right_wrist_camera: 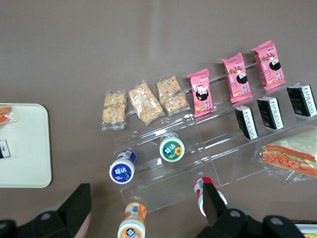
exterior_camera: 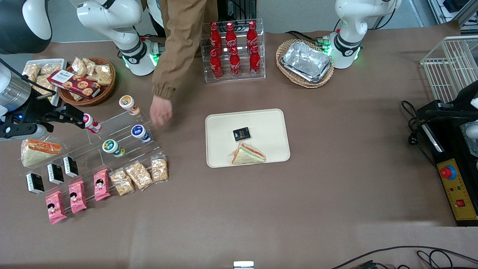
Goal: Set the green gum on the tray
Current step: 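Move the right gripper down toward the green-lidded gum bottle on the rack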
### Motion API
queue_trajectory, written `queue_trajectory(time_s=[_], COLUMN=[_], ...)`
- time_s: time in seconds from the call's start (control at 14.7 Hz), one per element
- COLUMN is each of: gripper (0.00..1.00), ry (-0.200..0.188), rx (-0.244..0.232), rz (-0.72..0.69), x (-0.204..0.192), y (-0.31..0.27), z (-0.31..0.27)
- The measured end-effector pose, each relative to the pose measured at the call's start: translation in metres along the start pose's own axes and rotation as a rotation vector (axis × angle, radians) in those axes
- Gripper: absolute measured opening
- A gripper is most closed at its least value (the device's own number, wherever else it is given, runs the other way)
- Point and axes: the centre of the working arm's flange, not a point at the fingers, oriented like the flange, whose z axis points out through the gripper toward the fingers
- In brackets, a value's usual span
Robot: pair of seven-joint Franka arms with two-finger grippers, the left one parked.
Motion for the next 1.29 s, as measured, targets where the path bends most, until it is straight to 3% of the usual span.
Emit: queue_trajectory(time_s=[0.48,0.88,1.29], gripper=[1.0,1.0,1.0], ry=[0.0,-0.019,-0.047], rx=[0.0,0.002,0.008], rz=[-0.001,-0.131,-0.234], x=[0.0,-0.001,-0.003], y=[0.0,0.002,0.018], z=[0.0,0.005,0.044])
